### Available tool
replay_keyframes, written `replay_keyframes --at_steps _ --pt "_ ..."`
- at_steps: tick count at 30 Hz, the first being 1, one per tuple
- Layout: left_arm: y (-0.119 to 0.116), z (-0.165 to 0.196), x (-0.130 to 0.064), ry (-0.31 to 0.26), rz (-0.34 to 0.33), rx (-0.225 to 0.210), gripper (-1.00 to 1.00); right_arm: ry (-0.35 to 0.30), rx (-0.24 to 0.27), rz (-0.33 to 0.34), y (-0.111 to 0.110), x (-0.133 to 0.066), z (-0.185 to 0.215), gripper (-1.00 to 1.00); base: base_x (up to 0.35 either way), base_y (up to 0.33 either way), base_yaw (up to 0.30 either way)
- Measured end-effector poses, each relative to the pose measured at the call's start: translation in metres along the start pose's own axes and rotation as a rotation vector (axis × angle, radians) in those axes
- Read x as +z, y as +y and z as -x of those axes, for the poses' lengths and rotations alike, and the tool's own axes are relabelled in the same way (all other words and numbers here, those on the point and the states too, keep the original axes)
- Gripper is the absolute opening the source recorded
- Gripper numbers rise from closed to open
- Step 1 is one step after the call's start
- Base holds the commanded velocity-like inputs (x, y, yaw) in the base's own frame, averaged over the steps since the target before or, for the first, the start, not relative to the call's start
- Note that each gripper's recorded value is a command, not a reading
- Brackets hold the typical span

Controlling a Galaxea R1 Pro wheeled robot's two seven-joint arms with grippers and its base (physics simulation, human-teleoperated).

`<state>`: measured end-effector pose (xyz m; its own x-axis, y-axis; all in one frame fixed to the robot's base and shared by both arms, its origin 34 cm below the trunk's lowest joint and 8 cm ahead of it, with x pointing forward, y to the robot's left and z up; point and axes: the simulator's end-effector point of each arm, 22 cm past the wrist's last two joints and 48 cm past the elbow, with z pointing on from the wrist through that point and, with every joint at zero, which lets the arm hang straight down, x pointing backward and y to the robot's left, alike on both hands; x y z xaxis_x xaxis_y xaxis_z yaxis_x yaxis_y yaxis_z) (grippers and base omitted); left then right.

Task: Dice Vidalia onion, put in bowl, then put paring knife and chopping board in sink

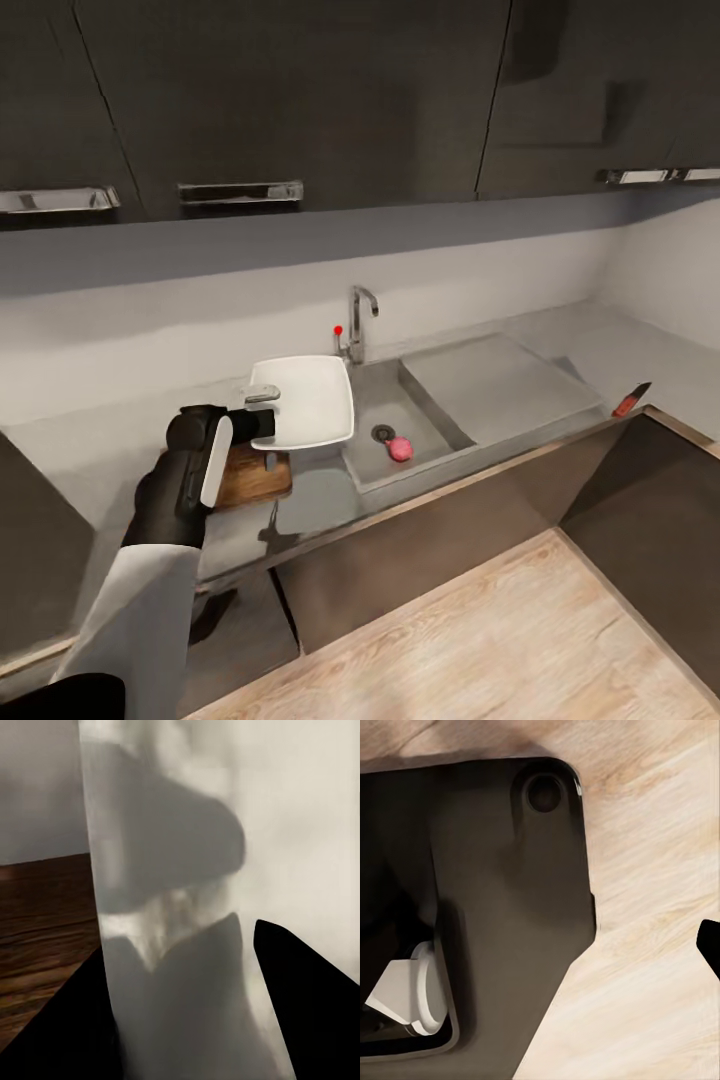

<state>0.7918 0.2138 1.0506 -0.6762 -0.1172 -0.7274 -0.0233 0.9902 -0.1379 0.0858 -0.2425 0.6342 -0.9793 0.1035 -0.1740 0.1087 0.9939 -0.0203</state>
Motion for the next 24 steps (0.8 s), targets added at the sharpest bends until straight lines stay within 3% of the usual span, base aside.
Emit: replay_keyframes --at_steps 9,16,24 --pt "-0.0001 -0.0001 0.0001 0.0 0.0 0.0 -1.0 0.001 0.0 0.0 -0.0001 0.0 -0.0001 1.0 -0.007 0.315 0.006" --pt "0.0002 -0.002 0.001 0.004 0.0 0.0 -1.0 0.001 0.0 0.0 0.0002 0.0001 0.0 1.0 -0.186 0.262 0.011" --pt "0.0005 -0.0022 0.001 0.004 0.0 0.0 -1.0 0.001 0.002 0.0 0.0007 0.0001 0.0001 1.0 -0.254 0.233 0.242"
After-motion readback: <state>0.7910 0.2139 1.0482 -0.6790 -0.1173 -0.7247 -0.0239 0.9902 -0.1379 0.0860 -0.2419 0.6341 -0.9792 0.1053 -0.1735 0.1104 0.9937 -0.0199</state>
